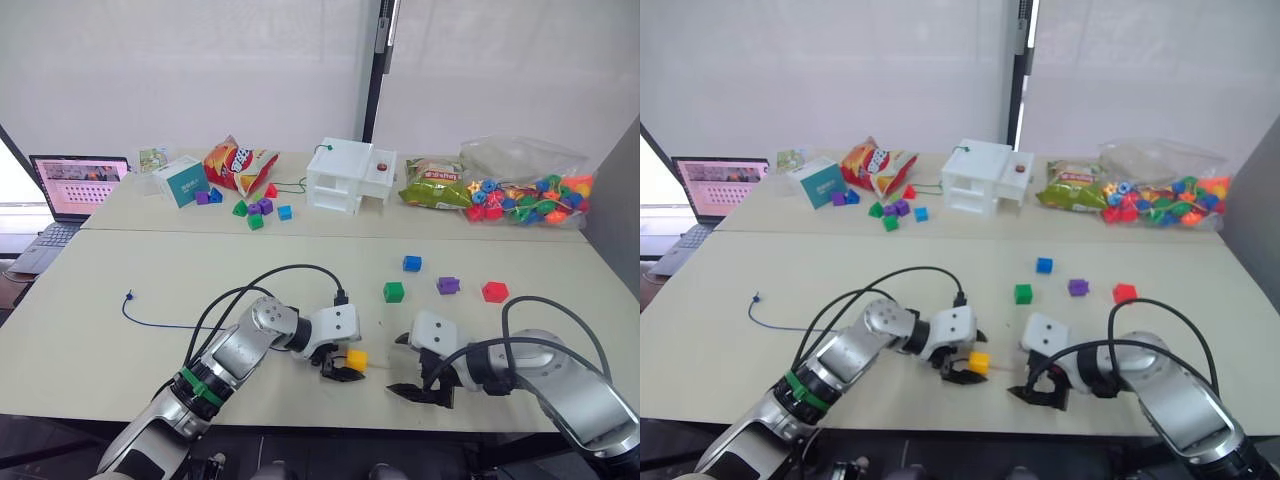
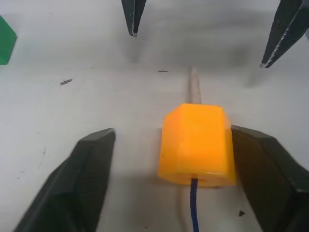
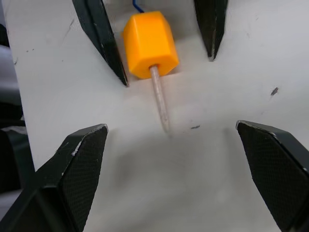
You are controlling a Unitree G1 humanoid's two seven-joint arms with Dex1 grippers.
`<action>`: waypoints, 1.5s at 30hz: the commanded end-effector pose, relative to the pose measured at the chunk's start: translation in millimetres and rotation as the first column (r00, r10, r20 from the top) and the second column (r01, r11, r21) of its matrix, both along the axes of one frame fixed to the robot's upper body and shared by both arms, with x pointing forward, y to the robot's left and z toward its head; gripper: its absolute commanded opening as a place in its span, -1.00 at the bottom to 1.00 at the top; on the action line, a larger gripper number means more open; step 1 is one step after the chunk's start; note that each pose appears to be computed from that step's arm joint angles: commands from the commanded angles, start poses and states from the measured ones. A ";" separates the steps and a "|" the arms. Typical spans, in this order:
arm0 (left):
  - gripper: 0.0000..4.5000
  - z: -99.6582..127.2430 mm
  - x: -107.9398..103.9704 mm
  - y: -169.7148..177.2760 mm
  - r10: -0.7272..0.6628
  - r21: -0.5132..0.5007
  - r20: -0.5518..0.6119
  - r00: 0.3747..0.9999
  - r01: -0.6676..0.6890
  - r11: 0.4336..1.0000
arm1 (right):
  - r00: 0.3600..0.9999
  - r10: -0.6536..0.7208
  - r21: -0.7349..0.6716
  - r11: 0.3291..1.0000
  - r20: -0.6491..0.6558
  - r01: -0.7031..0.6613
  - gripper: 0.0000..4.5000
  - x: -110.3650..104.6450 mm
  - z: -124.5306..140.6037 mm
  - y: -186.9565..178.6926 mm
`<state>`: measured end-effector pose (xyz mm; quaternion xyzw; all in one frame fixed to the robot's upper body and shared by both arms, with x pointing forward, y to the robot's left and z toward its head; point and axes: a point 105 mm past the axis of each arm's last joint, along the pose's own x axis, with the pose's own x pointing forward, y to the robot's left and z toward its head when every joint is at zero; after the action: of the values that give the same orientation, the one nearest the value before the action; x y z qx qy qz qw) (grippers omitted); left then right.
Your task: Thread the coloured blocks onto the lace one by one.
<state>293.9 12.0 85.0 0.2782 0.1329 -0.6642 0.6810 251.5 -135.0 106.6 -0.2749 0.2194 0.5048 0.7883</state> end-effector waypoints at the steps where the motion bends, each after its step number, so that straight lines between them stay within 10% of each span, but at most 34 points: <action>1: 0.01 -1.2 -4.9 -2.9 -0.034 0.000 -0.009 0.999 0.034 0.999 | 0.999 0.018 0.020 1.000 0.036 -0.019 1.00 0.0 4.9 5.8; 7: -0.47 -2.4 -6.9 0.0 -0.044 0.005 -0.018 0.999 0.044 0.999 | 0.999 0.026 0.046 0.999 0.023 -0.027 1.00 2.4 -5.0 11.4; 21: -0.47 -1.3 -8.3 2.3 -0.038 0.008 -0.022 0.999 0.038 0.999 | 0.999 0.014 0.085 0.996 0.044 -0.018 -1.00 16.2 -14.4 7.0; 32: -0.47 6.5 0.9 35.4 0.022 0.023 -0.025 0.999 -0.021 1.000 | 0.993 0.088 0.084 0.992 0.079 -0.094 -1.00 15.0 3.9 13.5; 45: -0.47 15.5 18.4 280.2 0.476 0.273 0.045 0.878 -0.469 0.840 | 0.985 0.153 0.033 0.987 0.078 -0.156 -1.00 16.2 14.8 6.7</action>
<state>318.1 252.7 105.9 0.3159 0.2584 -0.5009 0.7632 268.2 -129.0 111.1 -0.2837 0.1781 0.5525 0.7632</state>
